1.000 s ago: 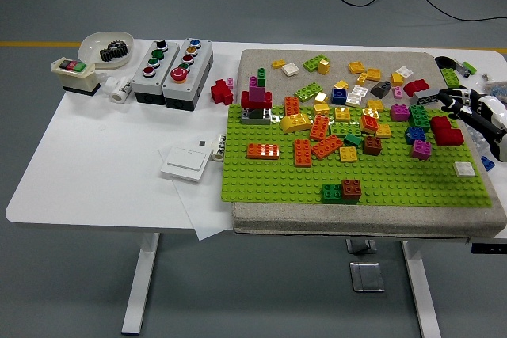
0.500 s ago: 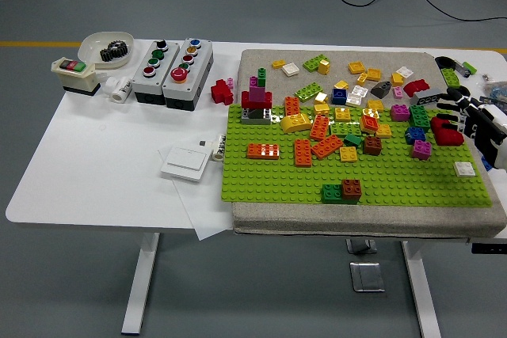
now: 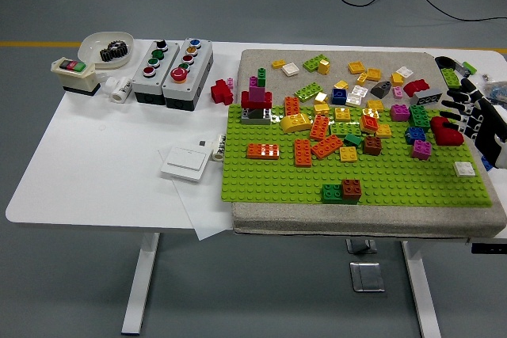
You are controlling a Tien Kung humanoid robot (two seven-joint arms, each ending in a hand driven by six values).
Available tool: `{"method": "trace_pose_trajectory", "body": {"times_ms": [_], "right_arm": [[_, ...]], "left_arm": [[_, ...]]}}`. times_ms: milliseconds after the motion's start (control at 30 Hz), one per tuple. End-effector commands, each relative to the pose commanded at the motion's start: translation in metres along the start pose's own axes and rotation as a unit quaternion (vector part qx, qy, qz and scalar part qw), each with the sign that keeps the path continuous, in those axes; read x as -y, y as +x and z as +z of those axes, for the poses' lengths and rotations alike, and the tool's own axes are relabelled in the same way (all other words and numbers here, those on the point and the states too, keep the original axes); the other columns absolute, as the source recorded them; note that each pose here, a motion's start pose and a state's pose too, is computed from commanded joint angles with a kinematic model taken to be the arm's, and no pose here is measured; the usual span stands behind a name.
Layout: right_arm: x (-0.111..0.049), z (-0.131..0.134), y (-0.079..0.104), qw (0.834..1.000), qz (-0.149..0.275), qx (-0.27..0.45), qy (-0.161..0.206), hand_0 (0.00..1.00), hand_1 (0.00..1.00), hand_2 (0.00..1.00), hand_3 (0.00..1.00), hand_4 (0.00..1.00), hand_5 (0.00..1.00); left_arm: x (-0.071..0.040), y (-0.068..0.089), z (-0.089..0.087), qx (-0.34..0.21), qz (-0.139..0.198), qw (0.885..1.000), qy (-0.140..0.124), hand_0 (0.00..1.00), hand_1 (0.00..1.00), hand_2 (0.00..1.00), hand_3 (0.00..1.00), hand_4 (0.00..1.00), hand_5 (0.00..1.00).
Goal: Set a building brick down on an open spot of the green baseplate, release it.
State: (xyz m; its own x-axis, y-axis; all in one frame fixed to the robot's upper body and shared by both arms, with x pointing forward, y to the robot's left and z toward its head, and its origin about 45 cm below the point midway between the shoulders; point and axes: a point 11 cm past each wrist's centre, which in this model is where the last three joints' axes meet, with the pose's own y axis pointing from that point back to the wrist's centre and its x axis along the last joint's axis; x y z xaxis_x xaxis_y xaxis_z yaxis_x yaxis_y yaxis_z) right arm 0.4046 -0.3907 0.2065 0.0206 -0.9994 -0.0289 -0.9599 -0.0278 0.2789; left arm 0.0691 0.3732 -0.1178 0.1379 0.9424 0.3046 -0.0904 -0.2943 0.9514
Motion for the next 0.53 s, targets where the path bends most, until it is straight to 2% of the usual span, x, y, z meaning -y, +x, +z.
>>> {"method": "trace_pose_trajectory", "body": {"times_ms": [533], "right_arm": [[-0.0005,-0.005,0.0053,1.0,0.016,-0.023,0.014,0.736,0.692,0.771,0.801,0.998,0.812]], "left_arm": [[0.0,0.0004,0.0001,-0.001,0.001,1.0,0.0,0.735,0.748,0.778,0.649,0.772,0.729]]}}
